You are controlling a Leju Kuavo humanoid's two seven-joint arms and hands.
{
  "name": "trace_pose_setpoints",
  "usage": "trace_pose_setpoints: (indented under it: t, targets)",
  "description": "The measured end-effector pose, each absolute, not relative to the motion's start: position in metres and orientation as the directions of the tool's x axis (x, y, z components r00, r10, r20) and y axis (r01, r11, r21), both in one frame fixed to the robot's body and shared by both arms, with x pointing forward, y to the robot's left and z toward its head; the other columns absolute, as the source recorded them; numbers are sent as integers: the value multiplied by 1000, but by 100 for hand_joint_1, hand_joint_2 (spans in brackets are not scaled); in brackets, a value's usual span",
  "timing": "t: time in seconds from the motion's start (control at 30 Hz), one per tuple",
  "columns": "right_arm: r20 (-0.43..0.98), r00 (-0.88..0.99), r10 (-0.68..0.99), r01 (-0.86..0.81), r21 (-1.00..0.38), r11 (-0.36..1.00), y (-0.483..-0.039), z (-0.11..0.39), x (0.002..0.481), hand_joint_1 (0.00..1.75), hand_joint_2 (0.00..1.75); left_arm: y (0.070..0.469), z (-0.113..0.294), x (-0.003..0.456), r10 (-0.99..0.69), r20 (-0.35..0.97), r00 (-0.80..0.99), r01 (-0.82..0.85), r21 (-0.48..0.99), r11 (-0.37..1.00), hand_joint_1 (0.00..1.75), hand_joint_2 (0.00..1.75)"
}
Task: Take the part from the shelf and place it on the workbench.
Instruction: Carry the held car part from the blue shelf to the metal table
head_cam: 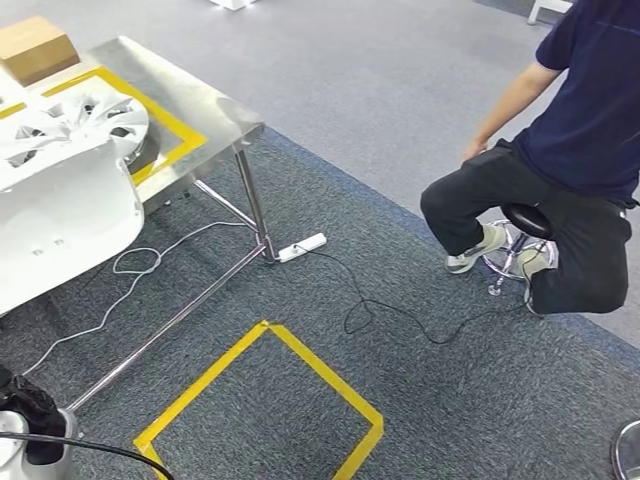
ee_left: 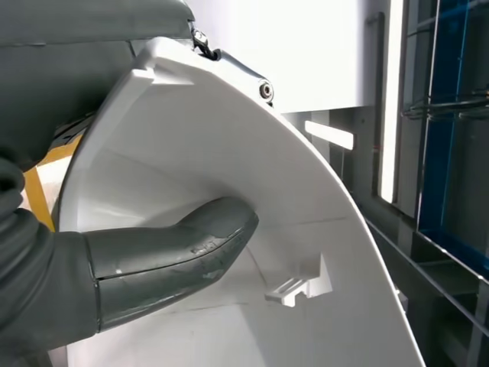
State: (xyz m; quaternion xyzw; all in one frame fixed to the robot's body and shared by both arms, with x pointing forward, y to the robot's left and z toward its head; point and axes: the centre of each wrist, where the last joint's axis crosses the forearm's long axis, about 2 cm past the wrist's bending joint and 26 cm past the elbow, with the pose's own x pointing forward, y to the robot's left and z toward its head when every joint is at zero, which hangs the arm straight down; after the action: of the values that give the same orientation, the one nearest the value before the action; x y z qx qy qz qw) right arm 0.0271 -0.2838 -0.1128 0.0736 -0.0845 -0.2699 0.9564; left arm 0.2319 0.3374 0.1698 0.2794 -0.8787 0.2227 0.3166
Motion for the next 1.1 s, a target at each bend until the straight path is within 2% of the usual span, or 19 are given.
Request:
trace_pose_setpoints:
  t: [0.43, 1.1]
  targets:
    - [86, 858, -507, 488, 171, 856, -283, -113, 24, 0, 175, 335, 166, 230, -358, 691, -628, -630, -181, 755, 175, 175]
    - [150, 863, -482, 455, 180, 872, -284, -113, 28, 0, 175, 333, 159, 221, -319, 720, -616, -585, -147, 798, 175, 175]
